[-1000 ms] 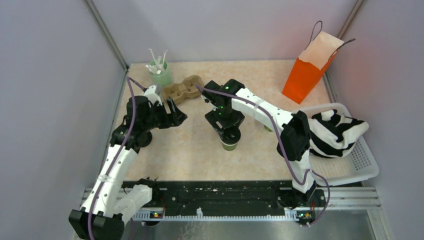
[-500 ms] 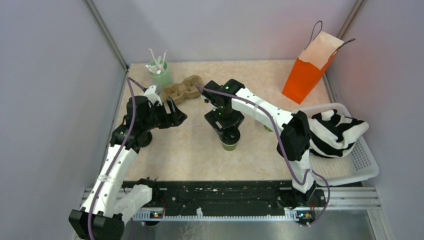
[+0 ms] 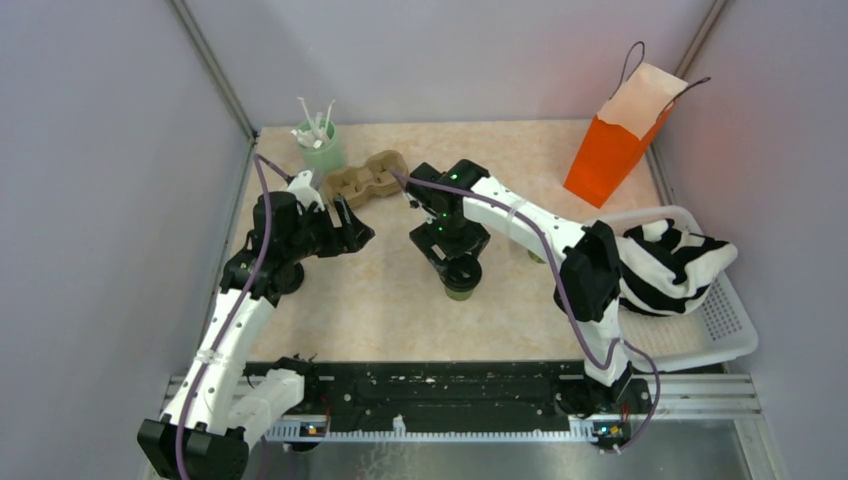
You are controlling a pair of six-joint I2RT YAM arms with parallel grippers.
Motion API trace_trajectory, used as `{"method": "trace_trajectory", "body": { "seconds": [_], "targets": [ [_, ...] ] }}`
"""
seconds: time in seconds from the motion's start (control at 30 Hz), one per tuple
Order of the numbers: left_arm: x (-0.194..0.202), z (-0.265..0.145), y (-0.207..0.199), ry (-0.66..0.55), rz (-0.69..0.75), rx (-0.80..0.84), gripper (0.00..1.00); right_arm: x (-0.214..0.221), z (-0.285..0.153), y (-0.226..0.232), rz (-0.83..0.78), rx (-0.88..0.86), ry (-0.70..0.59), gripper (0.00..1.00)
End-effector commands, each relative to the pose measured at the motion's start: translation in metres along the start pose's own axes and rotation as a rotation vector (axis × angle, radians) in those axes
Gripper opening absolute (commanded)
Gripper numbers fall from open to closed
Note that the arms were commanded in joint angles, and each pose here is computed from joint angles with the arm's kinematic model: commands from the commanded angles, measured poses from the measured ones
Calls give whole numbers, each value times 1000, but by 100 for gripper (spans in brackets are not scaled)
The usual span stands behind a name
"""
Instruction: Pack the takeout coffee
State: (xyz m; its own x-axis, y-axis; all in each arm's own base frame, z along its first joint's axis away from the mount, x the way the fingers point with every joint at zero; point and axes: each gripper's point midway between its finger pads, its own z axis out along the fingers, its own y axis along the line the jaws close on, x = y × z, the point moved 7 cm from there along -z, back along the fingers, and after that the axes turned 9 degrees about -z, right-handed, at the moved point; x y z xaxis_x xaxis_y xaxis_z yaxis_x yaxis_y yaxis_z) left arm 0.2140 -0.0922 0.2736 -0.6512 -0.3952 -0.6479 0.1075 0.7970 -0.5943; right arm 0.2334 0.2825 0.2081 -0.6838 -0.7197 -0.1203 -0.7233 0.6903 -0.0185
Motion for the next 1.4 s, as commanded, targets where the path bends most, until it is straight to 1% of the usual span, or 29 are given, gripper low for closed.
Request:
{"method": "trace_trajectory", "body": {
  "seconds": [0.0, 0.3, 0.43, 0.5, 0.57, 0.6, 0.67, 0.8, 0.83, 0.93, 1.1, 1.23, 1.3, 1.37],
  "targets": [
    [-8, -5, -8, -33, 33, 33, 84, -4, -4, -2, 8, -2, -28, 84],
    [-11, -2, -12, -12, 38, 53, 86, -8, -40, -8, 16, 41, -135, 96],
    [-13, 5, -17, 24, 34, 90, 88, -3, -70, -11, 27, 55, -230, 99],
    [-9, 12, -22, 83, 20, 146, 91, 4, -77, -16, 39, 30, -255, 98],
    [1, 24, -33, 165, 6, 227, 92, 11, -73, -24, 74, -49, -309, 95],
    [8, 32, -38, 222, -3, 264, 92, 17, -68, -30, 105, -106, -338, 93],
    [25, 50, -48, 358, -29, 323, 91, 32, -61, -52, 190, -240, -448, 89],
    [44, 76, -65, 552, -116, 426, 89, 52, -40, -79, 324, -544, -643, 87],
    [49, 82, -67, 585, -150, 439, 88, 60, -31, -80, 340, -647, -650, 86],
    [61, 100, -66, 650, -209, 420, 82, 66, -19, -86, 348, -736, -682, 82],
    [77, 117, -63, 722, -212, 353, 79, 74, 5, -82, 334, -773, -648, 79],
    [84, 122, -62, 732, -204, 310, 75, 75, 16, -83, 342, -767, -628, 74],
    [87, 125, -63, 739, -207, 301, 71, 74, 21, -83, 344, -761, -607, 68],
    [89, 128, -65, 746, -208, 294, 67, 72, 25, -81, 333, -745, -591, 67]
  ]
}}
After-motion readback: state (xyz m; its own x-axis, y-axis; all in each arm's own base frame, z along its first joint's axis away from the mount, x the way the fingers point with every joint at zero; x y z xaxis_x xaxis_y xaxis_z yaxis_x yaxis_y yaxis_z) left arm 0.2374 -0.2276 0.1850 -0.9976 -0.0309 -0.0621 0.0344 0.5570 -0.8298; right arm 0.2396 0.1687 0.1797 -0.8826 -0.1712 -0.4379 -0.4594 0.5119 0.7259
